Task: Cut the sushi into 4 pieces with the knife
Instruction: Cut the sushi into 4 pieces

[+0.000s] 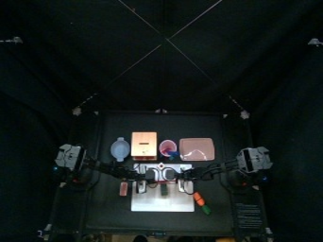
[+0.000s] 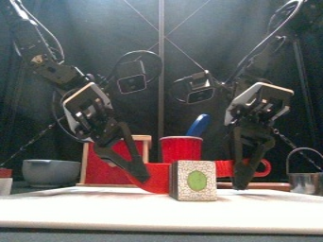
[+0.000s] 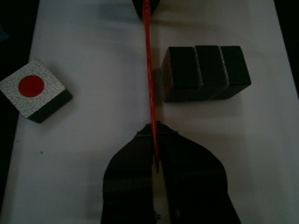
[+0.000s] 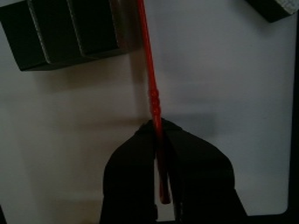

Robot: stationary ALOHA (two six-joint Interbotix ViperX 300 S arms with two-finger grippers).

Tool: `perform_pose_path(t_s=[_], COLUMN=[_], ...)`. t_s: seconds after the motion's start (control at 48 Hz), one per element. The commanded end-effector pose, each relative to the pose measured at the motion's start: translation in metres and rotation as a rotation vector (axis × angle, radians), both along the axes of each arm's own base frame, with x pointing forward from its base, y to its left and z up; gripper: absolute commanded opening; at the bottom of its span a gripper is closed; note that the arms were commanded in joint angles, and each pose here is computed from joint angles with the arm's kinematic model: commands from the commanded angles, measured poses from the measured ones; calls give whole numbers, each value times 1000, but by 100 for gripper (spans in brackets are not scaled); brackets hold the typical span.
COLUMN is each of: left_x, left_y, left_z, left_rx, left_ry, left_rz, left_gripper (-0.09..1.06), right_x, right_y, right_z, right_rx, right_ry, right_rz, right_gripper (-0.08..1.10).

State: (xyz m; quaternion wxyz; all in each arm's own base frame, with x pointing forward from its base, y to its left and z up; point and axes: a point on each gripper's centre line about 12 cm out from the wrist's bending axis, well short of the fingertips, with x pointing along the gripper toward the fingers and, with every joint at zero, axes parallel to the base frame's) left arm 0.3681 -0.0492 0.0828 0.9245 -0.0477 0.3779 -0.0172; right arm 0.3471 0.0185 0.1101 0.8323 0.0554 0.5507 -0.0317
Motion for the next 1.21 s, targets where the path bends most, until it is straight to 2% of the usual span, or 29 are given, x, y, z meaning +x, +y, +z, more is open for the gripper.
perform_pose_path(t_s=[0.021, 0.125, 0.229, 0.312, 0.438, 0.521, 0.625, 0.75, 1.0, 1.208], left_x=[-1, 3, 3, 5, 7, 7, 8, 10, 19, 19], left_y=[3, 14, 17, 16, 11, -3, -17, -31, -36, -40], left_z=[1, 9, 24, 44, 66, 74, 74, 66, 48, 49], left_rx=[5, 7, 17, 21, 17, 10, 3, -20, -28, -41], left_ry=[5, -18, -50, -85, -125, -143, -145, -124, -82, -81], left_rz=[1, 24, 14, -2, -18, -53, -86, -95, -89, -86], left_gripper=[35, 35, 35, 35, 35, 35, 35, 35, 35, 35], right_x=[2, 2, 3, 3, 1, -1, -3, -7, -9, -7], right_y=[-11, -18, -20, -20, -16, -8, 2, 9, 10, 15], right_z=[9, 17, 33, 46, 63, 69, 70, 64, 49, 46], right_rx=[0, -17, -27, -27, -18, -4, 15, 32, 49, 59], right_ry=[-23, -35, -72, -98, -129, -145, -148, -130, -124, -126], right_rz=[-35, -37, -37, -37, -35, -24, -9, -2, -16, -11], right_gripper=[13, 13, 13, 13, 13, 13, 13, 13, 13, 13])
